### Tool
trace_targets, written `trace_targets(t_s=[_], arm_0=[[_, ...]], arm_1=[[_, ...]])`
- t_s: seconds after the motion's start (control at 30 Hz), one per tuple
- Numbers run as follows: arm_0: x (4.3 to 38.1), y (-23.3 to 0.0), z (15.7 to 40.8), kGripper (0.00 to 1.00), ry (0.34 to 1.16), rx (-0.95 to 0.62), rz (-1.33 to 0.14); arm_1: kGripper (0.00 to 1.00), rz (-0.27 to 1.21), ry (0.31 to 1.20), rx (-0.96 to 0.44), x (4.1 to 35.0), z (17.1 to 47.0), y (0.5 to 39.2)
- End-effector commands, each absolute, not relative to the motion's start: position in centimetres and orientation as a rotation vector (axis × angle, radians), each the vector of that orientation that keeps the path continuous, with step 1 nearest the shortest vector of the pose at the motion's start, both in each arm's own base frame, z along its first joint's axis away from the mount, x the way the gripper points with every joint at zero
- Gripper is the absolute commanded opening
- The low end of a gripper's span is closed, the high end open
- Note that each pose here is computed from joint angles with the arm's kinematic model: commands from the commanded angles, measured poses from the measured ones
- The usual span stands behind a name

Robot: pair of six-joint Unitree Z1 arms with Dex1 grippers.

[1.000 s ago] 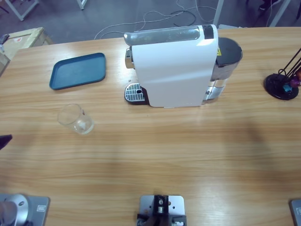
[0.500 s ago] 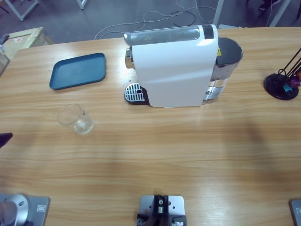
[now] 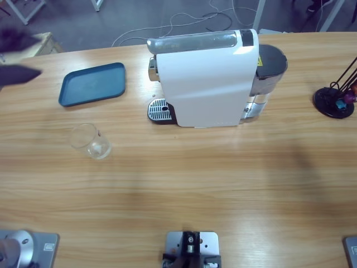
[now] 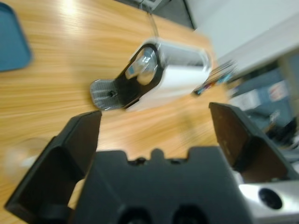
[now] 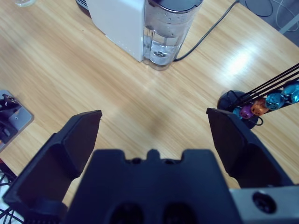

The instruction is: Pour coffee

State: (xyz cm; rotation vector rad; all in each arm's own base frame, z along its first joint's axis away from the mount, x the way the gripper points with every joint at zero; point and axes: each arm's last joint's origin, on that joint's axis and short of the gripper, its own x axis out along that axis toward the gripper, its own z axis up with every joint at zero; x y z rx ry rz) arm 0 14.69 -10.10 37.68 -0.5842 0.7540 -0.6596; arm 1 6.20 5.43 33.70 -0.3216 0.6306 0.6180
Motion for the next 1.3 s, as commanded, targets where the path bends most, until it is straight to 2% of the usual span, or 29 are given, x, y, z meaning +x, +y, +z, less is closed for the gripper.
trace_targets(t_s=[0.03, 0.1, 0.23, 0.4, 0.6, 0.63, 0.73, 0.87, 1.07, 1.3], arm_0=[[24.2, -14.0, 34.1, 0.99, 0.942, -0.795, -0.664], [25.5, -14.8, 32.5, 0.973, 0.977, -0.799, -0.679], [27.9, -16.5, 29.9, 0.964, 1.088, -0.861, -0.826], [30.7, -17.8, 27.8, 0.958, 1.106, -0.881, -0.923], [31.8, -18.2, 27.3, 0.849, 1.104, -0.874, -0.949], [31.9, -18.2, 27.5, 0.804, 1.096, -0.872, -0.951], [32.1, -18.2, 27.8, 0.384, 1.084, -0.87, -0.958], [31.8, -18.3, 27.6, 0.0, 1.102, -0.881, -0.955], [31.6, -19.1, 26.9, 0.0, 1.148, -0.886, -0.966], [31.3, -19.9, 27.2, 0.0, 1.131, -0.857, -0.99]], arm_1=[[1.0, 0.598, 0.646, -0.326, 6.0, 32.9, 5.1], [1.0, 0.596, 0.644, -0.325, 6.0, 32.9, 5.0], [1.0, 0.596, 0.642, -0.321, 5.9, 32.9, 5.0], [1.0, 0.596, 0.642, -0.319, 5.9, 32.9, 5.0], [1.0, 0.597, 0.644, -0.32, 6.0, 32.9, 5.1], [1.0, 0.597, 0.645, -0.32, 6.0, 32.9, 5.1], [1.0, 0.597, 0.645, -0.321, 6.1, 32.9, 5.1], [1.0, 0.597, 0.646, -0.321, 6.1, 32.9, 5.2], [0.996, 0.597, 0.646, -0.321, 6.0, 32.9, 5.1], [0.989, 0.597, 0.643, -0.319, 6.0, 32.9, 5.1]])
